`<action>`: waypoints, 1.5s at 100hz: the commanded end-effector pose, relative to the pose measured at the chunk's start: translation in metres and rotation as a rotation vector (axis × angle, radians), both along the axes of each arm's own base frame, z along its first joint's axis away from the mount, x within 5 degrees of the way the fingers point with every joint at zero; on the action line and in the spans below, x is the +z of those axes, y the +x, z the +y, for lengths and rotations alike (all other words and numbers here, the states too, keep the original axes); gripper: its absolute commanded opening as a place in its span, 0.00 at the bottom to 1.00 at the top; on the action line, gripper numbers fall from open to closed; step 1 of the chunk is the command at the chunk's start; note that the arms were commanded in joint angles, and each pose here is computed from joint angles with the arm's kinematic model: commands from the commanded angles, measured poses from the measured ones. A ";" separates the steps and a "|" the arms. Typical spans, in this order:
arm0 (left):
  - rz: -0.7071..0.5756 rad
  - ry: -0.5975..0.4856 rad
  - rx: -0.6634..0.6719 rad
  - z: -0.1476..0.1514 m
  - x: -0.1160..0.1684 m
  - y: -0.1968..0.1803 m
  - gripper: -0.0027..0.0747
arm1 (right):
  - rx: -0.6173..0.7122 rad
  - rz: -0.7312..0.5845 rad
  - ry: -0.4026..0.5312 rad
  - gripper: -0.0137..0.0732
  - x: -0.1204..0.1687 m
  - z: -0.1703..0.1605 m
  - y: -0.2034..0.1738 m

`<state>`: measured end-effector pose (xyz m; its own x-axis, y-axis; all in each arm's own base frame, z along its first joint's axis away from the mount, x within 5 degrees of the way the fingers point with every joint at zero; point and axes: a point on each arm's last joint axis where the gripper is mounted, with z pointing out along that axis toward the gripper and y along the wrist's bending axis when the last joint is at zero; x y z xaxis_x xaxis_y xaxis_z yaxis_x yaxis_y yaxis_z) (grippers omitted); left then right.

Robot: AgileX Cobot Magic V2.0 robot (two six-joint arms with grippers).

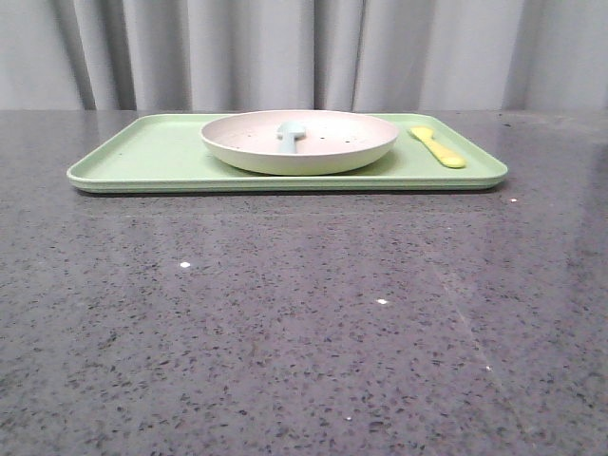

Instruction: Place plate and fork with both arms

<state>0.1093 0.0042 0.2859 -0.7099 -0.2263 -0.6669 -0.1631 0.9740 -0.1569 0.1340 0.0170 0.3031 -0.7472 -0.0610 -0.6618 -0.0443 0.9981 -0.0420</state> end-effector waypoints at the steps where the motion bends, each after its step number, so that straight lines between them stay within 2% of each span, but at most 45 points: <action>1: -0.079 0.001 0.007 0.000 0.012 0.004 0.67 | 0.008 -0.110 -0.007 0.28 0.003 -0.005 -0.014; 15: -0.079 0.001 0.007 0.000 0.012 0.004 0.67 | 0.003 -0.170 0.007 0.28 -0.007 -0.012 -0.044; 40: -0.089 0.002 0.008 0.001 0.012 0.004 0.67 | -0.008 -0.291 0.036 0.28 -0.004 -0.020 -0.078; 81: -0.112 0.004 0.010 0.001 0.014 0.006 0.66 | -0.010 -0.312 0.041 0.28 -0.003 -0.022 -0.083; 91: -0.112 0.004 0.010 0.001 0.014 0.006 0.59 | -0.010 -0.312 0.041 0.28 -0.003 -0.022 -0.083; 109: -0.112 0.004 0.010 0.001 0.014 0.006 0.36 | -0.010 -0.312 0.041 0.28 -0.003 -0.022 -0.083; 116: -0.112 0.004 0.010 0.001 0.014 0.006 0.27 | -0.010 -0.312 0.041 0.22 -0.003 -0.022 -0.083; 126: -0.112 0.004 0.010 0.001 0.014 0.006 0.13 | -0.010 -0.311 0.041 0.08 -0.003 -0.022 -0.083; 134: -0.114 0.004 0.010 0.001 0.014 0.005 0.01 | -0.010 -0.311 0.041 0.08 -0.003 -0.022 -0.083; 150: -0.142 0.007 0.011 0.000 0.012 -0.002 0.01 | -0.011 -0.307 0.040 0.08 -0.004 -0.022 -0.083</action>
<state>0.1071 0.0042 0.2873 -0.6822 -0.2254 -0.6955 -0.1591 0.9743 -0.1597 0.0479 -0.0040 0.2883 -0.5744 -0.0100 -0.8185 -0.0259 0.9996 0.0060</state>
